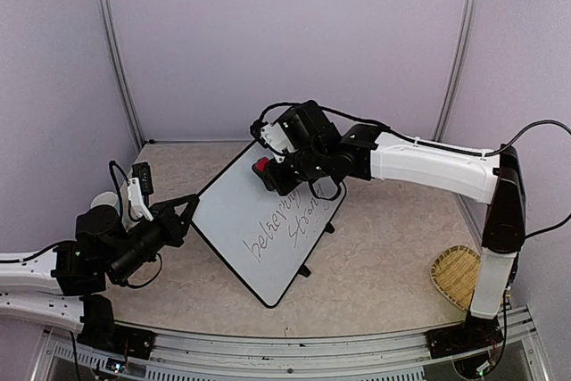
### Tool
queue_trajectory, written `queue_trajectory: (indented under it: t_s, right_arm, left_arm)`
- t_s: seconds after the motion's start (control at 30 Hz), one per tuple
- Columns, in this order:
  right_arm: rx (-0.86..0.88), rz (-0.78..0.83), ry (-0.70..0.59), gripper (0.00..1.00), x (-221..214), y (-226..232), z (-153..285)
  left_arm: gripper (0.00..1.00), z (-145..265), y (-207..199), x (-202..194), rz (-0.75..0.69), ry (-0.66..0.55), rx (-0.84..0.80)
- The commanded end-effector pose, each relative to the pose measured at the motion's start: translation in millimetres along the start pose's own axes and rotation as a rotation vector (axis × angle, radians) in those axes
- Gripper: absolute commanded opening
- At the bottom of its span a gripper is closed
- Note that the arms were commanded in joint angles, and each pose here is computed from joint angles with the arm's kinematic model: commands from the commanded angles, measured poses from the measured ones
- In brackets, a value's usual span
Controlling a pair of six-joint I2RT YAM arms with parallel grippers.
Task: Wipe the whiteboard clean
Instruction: Erase the whiteboard at the center of the board.
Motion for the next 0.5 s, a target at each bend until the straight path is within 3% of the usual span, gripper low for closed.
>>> queue_trajectory:
  t_s: [0.0,0.47]
  right_arm:
    - [-0.002,-0.012,0.118,0.15,-36,-9,-7]
    - [-0.013,-0.045,0.163,0.14,-76,-21,4]
  left_arm:
    - [0.0,5,-12,-28,-0.108,0.166,-0.161]
    - [0.0,5,-12,-28,-0.099,0.164,-0.164]
Point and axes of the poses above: each gripper's point midway between its finger pads, its own z axis back along the fingers, its own y axis along the line the jaws close on, x = y × z, the point moved 9 cm from there along z, back along the fingers, and after that the axes turned 12 degrees about -z, right-handed, at the moved point
